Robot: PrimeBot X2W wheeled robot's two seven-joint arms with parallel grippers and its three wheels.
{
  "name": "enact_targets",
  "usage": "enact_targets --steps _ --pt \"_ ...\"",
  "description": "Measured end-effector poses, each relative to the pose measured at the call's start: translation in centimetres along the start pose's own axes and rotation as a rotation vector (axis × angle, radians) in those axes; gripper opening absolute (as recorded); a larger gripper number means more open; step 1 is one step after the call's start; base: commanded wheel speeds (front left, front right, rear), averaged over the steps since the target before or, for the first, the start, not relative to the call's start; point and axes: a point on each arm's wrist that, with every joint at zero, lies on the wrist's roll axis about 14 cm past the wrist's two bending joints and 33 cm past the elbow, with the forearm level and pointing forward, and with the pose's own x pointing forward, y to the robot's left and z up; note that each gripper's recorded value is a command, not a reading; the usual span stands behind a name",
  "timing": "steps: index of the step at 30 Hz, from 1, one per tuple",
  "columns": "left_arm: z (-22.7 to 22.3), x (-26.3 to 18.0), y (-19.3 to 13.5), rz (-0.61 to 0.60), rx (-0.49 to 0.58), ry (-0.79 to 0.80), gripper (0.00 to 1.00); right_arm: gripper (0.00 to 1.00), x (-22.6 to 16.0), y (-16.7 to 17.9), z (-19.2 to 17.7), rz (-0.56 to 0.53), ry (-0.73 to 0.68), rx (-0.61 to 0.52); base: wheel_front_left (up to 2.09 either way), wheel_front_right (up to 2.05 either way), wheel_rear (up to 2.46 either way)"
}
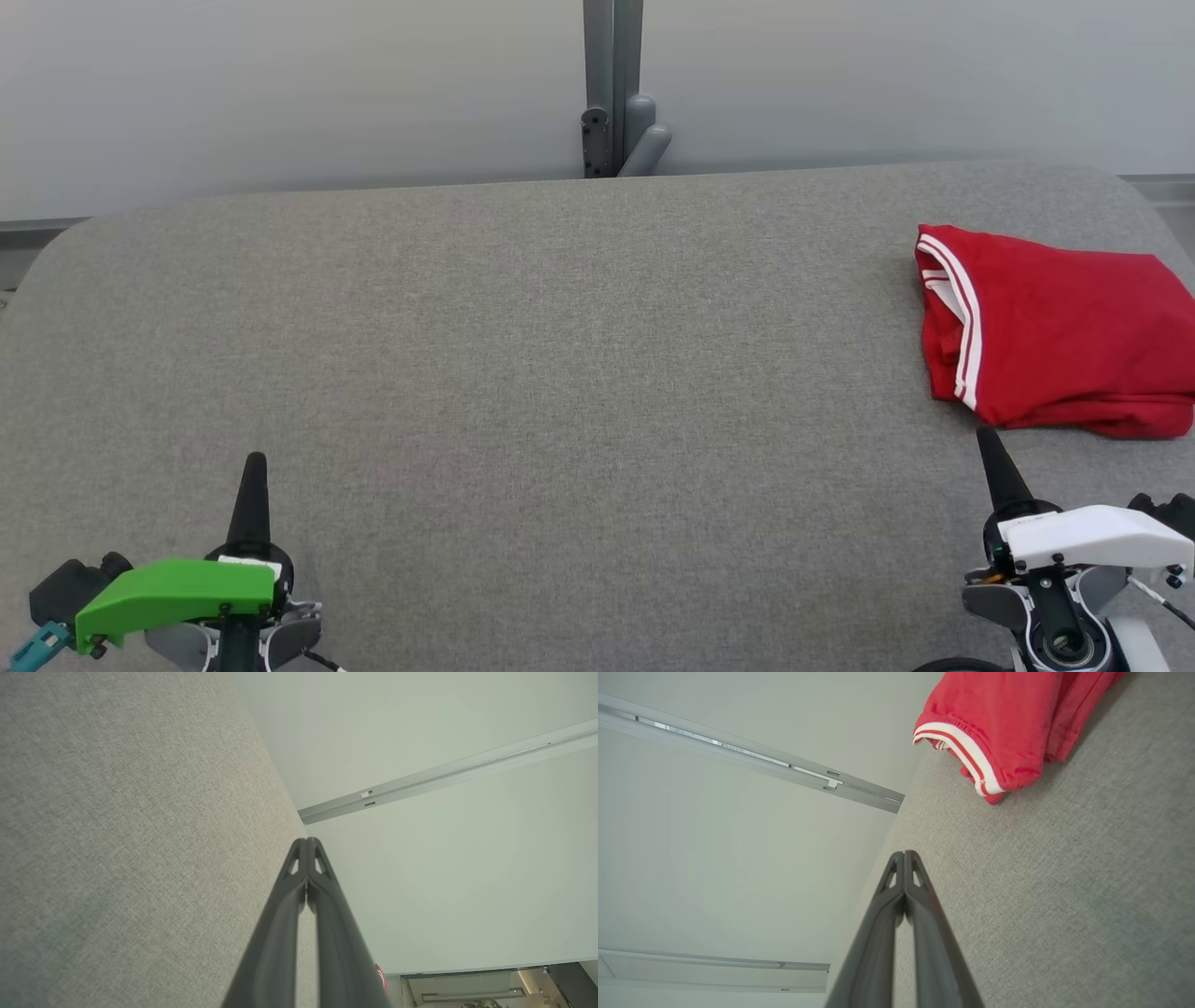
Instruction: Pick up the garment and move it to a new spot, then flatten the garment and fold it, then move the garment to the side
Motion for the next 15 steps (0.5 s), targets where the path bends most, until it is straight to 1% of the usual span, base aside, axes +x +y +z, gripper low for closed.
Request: enact_targets --steps 2,15 --pt "0.1 0.2 -0.3 -0.007 -0.021 0.001 0.00 0.00 0.1 0.0 0.0 0.002 0.000 0.032 0.00 0.00 0.00" --pt "0.2 1.0 -1.2 -0.029 -0.131 0.012 0.00 0.00 0.6 0.7 0.1 0.021 0.007 0.155 0.00 0.00 0.00"
